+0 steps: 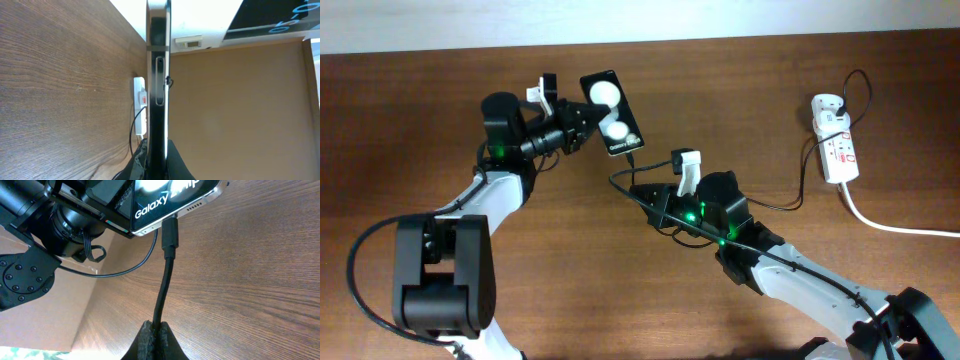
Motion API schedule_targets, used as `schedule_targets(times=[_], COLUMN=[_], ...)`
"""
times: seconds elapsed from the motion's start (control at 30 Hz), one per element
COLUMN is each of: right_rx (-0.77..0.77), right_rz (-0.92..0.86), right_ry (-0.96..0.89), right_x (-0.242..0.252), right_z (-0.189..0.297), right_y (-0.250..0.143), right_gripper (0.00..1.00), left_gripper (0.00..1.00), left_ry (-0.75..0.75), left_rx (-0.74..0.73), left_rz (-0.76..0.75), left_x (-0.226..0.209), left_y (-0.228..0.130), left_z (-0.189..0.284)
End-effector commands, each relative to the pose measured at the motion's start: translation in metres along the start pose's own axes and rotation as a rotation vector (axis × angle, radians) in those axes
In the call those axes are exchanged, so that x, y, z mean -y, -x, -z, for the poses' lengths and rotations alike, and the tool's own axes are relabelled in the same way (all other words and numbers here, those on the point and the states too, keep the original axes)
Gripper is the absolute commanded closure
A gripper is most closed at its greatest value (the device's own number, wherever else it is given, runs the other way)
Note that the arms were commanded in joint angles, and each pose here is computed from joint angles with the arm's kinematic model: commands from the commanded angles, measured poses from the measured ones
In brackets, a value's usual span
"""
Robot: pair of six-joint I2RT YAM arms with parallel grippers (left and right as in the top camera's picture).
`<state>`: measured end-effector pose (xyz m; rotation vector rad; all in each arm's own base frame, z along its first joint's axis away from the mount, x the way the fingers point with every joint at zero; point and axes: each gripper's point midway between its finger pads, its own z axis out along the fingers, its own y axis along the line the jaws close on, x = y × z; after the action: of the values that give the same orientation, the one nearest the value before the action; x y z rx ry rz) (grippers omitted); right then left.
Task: Plug charger to phone and switch on socket
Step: 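Push the USB-C plug into the phone port held by the left gripper, then release the plug with the right gripper and lower the phone with the left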
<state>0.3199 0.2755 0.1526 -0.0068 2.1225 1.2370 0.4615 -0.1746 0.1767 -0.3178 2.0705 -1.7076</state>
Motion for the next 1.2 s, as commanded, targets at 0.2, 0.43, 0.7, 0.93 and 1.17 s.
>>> schedule_targets(times=[0.2, 0.43, 0.7, 0.93, 1.17], right_rx=[0.142, 0.029, 0.047, 0.038, 0.011], right_rz=[0.015, 0.053, 0.266, 0.325, 0.315], right_ry=[-0.049, -0.146, -0.191, -0.304, -0.322], right_x=[0.005, 0.029, 0.004, 0.012, 0.017], right_z=[0.001, 0.003, 0.066, 0.099, 0.100], right_y=[0.033, 0.008, 0.024, 0.018, 0.012], right_gripper=[0.96, 0.42, 0.11, 0.11, 0.10], left_gripper=[1.00, 1.00, 1.00, 1.00, 1.00], left_ry=[-0.086, -0.085, -0.065, -0.061, 0.392], left_rx=[-0.231, -0.208, -0.181, -0.178, -0.066], left_rz=[-0.119, -0.117, -0.178, -0.258, -0.176], left_x=[0.015, 0.013, 0.004, 0.000, -0.093], left_y=[-0.050, -0.040, -0.032, -0.033, -0.031], left_z=[-0.009, 0.000, 0.007, 0.007, 0.013])
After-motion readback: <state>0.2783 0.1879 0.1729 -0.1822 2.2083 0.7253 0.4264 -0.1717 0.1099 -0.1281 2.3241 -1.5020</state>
